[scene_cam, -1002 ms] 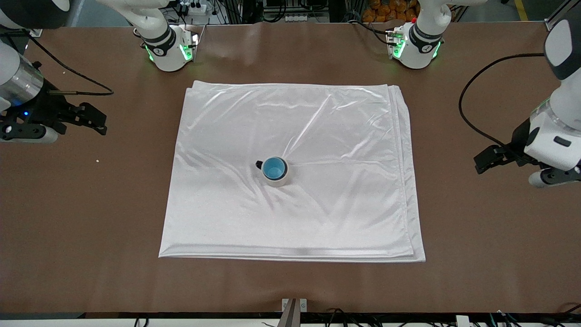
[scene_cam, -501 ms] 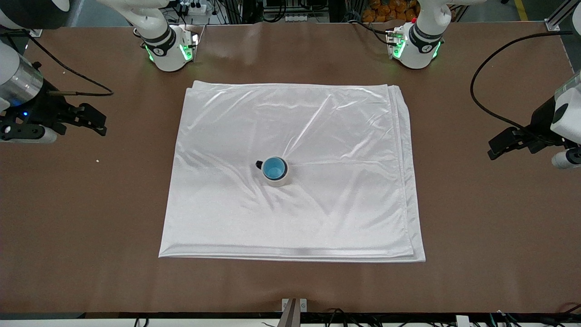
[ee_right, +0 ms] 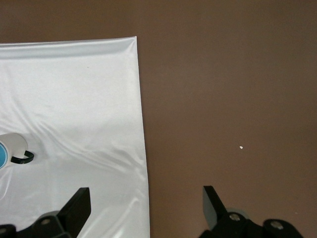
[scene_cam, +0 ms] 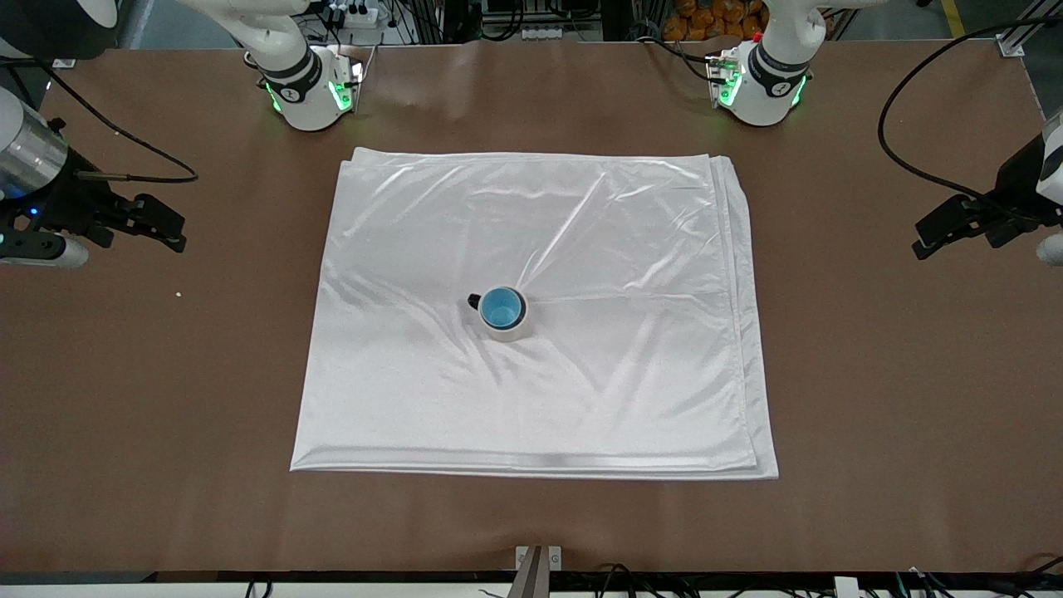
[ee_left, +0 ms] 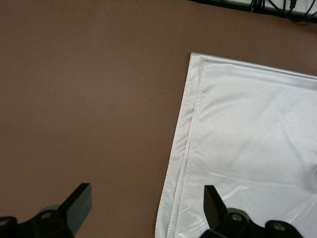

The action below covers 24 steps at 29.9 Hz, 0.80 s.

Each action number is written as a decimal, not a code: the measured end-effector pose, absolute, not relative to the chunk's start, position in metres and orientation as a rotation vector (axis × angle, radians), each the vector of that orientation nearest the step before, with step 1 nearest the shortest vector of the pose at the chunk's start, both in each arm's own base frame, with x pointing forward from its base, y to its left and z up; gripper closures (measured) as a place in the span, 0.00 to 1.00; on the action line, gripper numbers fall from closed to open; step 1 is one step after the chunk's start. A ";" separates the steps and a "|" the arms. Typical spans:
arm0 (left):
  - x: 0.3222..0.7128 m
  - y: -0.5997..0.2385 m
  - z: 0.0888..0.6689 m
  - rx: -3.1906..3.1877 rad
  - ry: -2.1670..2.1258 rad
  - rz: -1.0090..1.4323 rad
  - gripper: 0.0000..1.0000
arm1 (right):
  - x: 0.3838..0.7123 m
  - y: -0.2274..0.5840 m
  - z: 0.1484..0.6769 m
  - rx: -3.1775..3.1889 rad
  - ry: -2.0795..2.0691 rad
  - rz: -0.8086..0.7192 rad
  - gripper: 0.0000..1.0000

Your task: Place blue cup into white mug on cloth

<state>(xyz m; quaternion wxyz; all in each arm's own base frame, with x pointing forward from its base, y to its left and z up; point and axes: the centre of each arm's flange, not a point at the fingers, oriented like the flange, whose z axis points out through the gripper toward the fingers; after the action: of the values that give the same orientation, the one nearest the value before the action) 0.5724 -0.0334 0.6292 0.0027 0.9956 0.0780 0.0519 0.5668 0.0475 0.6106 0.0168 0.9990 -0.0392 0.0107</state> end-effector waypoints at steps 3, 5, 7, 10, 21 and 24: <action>0.571 -0.031 0.629 3.122 0.250 0.162 0.00 | 0.567 0.046 0.610 3.105 -0.127 0.034 0.00; 0.571 -0.029 0.629 3.122 0.256 0.162 0.00 | 0.568 0.045 0.610 3.105 -0.130 0.038 0.00; 0.571 -0.027 0.629 3.121 0.263 0.162 0.00 | 0.568 0.045 0.609 3.105 -0.132 0.040 0.00; 0.571 -0.024 0.630 3.121 0.270 0.164 0.00 | 0.568 0.044 0.609 3.105 -0.136 0.042 0.00; 0.566 -0.025 0.637 3.124 0.217 0.183 0.00 | 0.569 0.032 0.608 3.103 -0.174 0.045 0.00; 0.566 -0.026 0.636 3.129 0.163 0.180 0.00 | 0.570 0.030 0.609 3.103 -0.178 0.048 0.00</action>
<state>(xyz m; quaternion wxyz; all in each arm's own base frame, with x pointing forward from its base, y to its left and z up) 0.5664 -0.0256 0.6359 0.0015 0.9970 0.0519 0.0573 0.5696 0.0304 0.6085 0.0164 0.9981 -0.0573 0.0156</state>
